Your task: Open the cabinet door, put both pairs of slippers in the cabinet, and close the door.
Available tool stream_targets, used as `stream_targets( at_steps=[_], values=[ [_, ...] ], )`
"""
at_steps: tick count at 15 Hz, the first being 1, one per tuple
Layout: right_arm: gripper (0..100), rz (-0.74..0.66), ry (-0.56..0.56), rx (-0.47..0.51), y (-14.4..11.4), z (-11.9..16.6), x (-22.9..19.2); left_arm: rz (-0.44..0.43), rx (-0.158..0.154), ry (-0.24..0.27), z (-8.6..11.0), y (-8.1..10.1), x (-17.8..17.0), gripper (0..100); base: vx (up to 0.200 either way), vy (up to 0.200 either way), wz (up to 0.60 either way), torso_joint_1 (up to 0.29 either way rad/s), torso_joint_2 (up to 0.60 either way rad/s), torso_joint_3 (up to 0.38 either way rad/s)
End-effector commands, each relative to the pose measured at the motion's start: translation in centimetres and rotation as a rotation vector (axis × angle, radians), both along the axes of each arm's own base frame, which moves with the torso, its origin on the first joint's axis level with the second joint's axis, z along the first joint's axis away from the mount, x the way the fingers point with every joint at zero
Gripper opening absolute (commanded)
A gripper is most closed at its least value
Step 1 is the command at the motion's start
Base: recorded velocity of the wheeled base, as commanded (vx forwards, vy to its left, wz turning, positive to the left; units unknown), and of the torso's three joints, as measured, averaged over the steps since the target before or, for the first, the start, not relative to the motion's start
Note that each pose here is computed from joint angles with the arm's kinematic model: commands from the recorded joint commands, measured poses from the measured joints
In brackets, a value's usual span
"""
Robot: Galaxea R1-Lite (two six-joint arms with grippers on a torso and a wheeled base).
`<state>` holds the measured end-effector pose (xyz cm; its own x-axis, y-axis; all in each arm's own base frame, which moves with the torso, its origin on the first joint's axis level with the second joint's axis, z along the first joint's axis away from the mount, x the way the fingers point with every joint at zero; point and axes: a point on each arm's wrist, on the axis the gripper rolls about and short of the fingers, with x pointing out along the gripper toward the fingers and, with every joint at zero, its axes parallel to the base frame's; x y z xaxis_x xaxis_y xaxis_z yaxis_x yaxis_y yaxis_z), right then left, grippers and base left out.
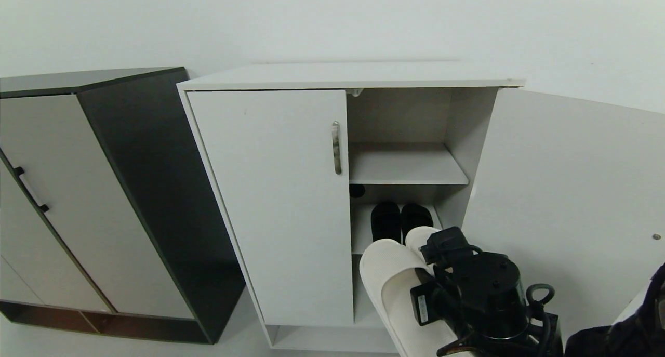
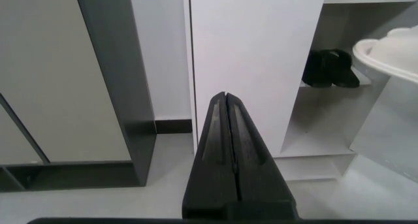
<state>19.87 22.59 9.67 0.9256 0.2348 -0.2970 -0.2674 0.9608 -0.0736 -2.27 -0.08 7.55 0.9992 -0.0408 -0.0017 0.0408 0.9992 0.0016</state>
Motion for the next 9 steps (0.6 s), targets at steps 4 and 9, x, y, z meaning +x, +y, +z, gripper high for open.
stream_targets(
  at_steps=[4, 9],
  values=[
    [0, -0.126, 0.019, 0.051, 2.4, 2.6, 2.0, -0.001, 0.001, 0.001, 0.0, 0.0, 0.0, 0, 0.0, 0.0, 0.0, 0.0, 0.0, 0.0],
    [0, -0.219, -0.017, 0.147, 2.7, 8.9, 2.4, -0.001, 0.001, 0.0, 0.0, 0.0, 0.0, 0, 0.0, 0.0, 0.0, 0.0, 0.0, 0.0]
  ],
)
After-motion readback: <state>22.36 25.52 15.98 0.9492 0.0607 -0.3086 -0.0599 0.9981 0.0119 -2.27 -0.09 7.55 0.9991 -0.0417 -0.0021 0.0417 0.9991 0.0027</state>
